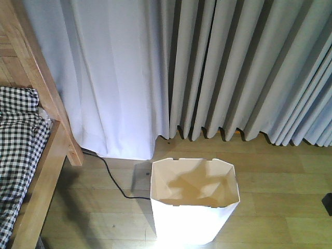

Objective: Move trash bin to bedside with robot

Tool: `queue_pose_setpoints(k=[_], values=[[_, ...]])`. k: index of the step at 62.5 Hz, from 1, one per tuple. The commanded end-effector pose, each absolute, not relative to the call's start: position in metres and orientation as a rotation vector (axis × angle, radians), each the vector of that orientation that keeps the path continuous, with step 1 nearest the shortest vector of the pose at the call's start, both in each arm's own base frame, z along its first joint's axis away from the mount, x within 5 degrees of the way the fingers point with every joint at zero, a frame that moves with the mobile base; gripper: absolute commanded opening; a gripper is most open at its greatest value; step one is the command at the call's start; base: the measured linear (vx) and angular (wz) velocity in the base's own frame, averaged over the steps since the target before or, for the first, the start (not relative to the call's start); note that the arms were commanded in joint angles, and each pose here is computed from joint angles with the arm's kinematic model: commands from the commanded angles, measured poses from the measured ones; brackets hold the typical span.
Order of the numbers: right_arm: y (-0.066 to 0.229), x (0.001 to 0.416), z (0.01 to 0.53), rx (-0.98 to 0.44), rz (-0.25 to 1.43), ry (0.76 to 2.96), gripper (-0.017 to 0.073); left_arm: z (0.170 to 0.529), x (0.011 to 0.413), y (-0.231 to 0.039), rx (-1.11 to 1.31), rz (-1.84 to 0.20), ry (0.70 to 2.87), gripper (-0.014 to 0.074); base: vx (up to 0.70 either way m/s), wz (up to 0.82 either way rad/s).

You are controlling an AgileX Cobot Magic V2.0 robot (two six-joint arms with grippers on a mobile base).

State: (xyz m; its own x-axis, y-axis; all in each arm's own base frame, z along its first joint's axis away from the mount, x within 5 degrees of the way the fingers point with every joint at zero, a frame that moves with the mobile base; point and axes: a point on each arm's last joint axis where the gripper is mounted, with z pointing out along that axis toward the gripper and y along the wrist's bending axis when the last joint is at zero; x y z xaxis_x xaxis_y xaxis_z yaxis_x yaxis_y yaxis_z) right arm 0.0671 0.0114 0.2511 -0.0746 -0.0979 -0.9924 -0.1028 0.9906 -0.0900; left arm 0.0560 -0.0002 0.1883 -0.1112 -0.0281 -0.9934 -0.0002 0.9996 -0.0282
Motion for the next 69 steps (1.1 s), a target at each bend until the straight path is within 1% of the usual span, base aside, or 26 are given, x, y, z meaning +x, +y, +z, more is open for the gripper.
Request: queue_pose_setpoints(k=[1,8,20,25,30,33,39,41,43,69], values=[[0.009,0.068,0.262,-0.119,-0.012,1.606,-0.0009,0.19,0.056,0.0,-0.03,-0.038,1.608,-0.0006,0.0,0.0],[0.009,0.068,0.262,-0.124,-0.015,1.608,-0.0009,0.19,0.056,0.0,-0.03,-0.038,1.608,-0.0006,0.0,0.0],[0.007,0.061,0.262,-0.196,-0.127,1.586,-0.0009,0.19,0.056,0.0,-0.03,-0.038,1.608,-0.0006,0.0,0.0],[0.002,0.061,0.255,-0.14,-0.153,1.566,-0.0009,0.19,0.056,0.0,-0.03,-0.038,1.608,-0.0006,0.0,0.0],[-0.003,0.06,0.241,-0.005,-0.097,1.523,-0.0009,0.19,0.056,0.0,-0.03,-0.038,1.608,-0.0006,0.0,0.0],[-0.004,0.059,0.231,0.038,-0.076,1.485,-0.0009,0.19,0.056,0.0,-0.03,-0.038,1.608,-0.0006,0.0,0.0],[-0.004,0.056,0.212,0.043,-0.072,1.427,-0.0009,0.19,0.056,0.0,-0.03,-0.038,1.608,-0.0006,0.0,0.0],[-0.004,0.055,0.208,0.042,-0.07,1.425,-0.0009,0.19,0.056,0.0,-0.03,-0.038,1.608,-0.0006,0.0,0.0],[-0.004,0.055,0.205,0.043,-0.07,1.468,-0.0009,0.19,0.056,0.0,-0.03,-0.038,1.608,-0.0006,0.0,0.0],[-0.004,0.056,0.203,0.023,-0.087,1.494,-0.0009,0.19,0.056,0.0,-0.03,-0.038,1.608,-0.0006,0.0,0.0]])
